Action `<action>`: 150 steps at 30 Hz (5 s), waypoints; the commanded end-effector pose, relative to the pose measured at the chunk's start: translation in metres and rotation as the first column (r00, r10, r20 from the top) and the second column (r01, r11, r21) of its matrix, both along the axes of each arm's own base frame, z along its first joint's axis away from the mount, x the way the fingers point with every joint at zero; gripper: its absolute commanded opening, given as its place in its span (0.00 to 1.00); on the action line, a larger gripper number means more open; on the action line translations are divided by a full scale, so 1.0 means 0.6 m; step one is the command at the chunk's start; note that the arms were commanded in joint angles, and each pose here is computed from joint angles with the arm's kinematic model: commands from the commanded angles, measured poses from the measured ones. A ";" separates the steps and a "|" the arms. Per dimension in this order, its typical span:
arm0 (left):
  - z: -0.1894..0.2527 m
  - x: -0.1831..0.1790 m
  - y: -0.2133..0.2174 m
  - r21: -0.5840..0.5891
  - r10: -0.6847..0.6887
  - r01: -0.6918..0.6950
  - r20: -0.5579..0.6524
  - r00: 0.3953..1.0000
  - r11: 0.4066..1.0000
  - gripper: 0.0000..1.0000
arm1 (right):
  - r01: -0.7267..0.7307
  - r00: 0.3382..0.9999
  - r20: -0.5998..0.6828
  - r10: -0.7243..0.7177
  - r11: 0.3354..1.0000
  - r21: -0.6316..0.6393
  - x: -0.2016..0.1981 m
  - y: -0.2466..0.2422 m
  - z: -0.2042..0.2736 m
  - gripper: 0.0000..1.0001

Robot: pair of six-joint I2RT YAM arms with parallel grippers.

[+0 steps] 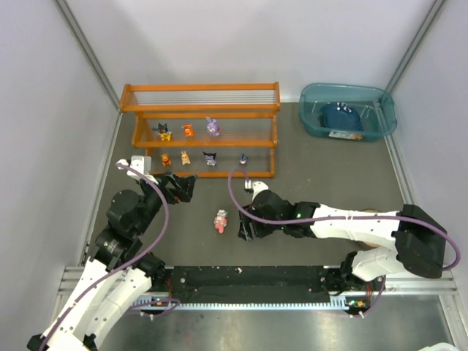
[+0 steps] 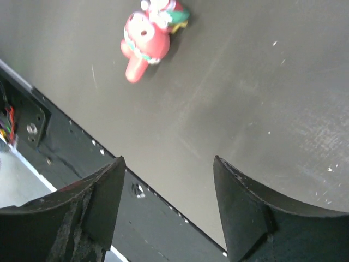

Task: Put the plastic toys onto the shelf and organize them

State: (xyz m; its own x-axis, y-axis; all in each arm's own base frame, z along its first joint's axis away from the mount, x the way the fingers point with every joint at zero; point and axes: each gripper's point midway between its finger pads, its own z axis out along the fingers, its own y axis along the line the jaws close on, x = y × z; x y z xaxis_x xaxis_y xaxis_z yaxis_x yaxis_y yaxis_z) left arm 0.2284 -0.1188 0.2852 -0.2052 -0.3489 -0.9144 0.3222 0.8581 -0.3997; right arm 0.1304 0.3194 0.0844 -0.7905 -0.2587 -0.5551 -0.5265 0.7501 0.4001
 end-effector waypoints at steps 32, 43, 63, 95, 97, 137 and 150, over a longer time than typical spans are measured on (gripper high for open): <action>0.002 -0.021 0.039 -0.032 0.094 -0.094 0.012 0.996 0.995 0.99 | 0.436 0.897 -0.092 -0.433 0.900 0.023 0.157 0.150 -0.023 0.75; -0.002 -0.022 0.046 -0.021 0.109 -0.108 0.015 0.994 0.994 0.99 | 0.353 0.934 0.050 -0.355 0.935 0.034 0.183 0.128 0.002 0.76; -0.007 -0.028 0.048 -0.013 0.105 -0.105 0.005 0.994 0.994 0.99 | 0.130 0.989 0.084 -0.124 0.990 -0.061 0.186 0.147 -0.037 0.69; -0.032 -0.037 0.041 -0.021 0.076 -0.077 -0.025 0.997 0.997 0.99 | 0.160 0.987 0.039 -0.155 0.971 -0.176 0.039 -0.026 -0.045 0.74; -0.030 -0.037 0.041 -0.023 0.078 -0.078 -0.024 0.997 0.997 0.99 | 0.135 0.988 0.102 -0.119 0.977 -0.162 0.048 -0.031 -0.023 0.77; -0.030 -0.048 0.043 -0.026 0.071 -0.072 -0.042 0.997 0.997 0.99 | 0.070 0.993 0.100 -0.055 0.986 -0.148 0.055 0.002 0.021 0.78; -0.038 -0.046 0.043 -0.028 0.073 -0.074 -0.049 0.996 0.997 0.99 | 0.168 0.983 -0.022 -0.181 0.945 -0.281 0.032 -0.005 -0.032 0.71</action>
